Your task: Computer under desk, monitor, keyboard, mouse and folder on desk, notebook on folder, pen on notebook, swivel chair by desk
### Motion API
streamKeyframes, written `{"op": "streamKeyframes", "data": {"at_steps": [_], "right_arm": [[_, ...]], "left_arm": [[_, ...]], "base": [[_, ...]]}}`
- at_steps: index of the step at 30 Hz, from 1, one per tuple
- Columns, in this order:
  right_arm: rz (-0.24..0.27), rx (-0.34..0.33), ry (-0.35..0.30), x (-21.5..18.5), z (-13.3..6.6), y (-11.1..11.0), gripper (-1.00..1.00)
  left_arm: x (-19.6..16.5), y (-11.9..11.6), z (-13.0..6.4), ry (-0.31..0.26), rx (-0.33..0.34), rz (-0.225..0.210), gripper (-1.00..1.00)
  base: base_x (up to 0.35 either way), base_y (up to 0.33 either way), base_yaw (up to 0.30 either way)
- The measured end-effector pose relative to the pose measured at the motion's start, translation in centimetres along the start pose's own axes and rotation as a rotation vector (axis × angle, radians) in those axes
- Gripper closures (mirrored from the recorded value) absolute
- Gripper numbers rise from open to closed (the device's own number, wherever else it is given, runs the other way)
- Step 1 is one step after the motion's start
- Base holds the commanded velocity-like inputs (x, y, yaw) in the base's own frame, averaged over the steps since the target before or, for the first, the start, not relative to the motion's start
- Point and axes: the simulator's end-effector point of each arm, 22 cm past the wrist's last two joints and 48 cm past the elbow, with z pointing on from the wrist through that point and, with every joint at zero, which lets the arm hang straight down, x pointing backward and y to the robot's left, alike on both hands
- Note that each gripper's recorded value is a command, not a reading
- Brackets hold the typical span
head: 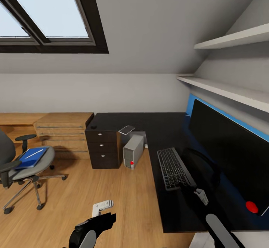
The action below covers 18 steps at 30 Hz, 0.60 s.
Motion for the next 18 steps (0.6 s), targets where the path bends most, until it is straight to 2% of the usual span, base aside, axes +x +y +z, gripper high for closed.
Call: {"op": "streamKeyframes", "data": {"at_steps": [6,12,18], "right_arm": [[-0.001,0.001,0.014,0.14,-0.02,-0.07,1.0],[0.003,0.002,0.007,-0.25,-0.07,-0.13,1.0],[0.006,0.002,0.005,-0.36,-0.06,-0.15,1.0]], "left_arm": [[0.03,0.05,0.03,0.002,-0.001,0.0,-1.0],[0.03,0.07,0.01,0.002,-0.002,0.0,-1.0],[0.06,0.09,0.04,0.003,-0.002,0.001,-1.0]], "base": [[0.037,-0.017,0.0],[0.176,-0.095,0.0],[0.027,-0.017,0.0]]}}
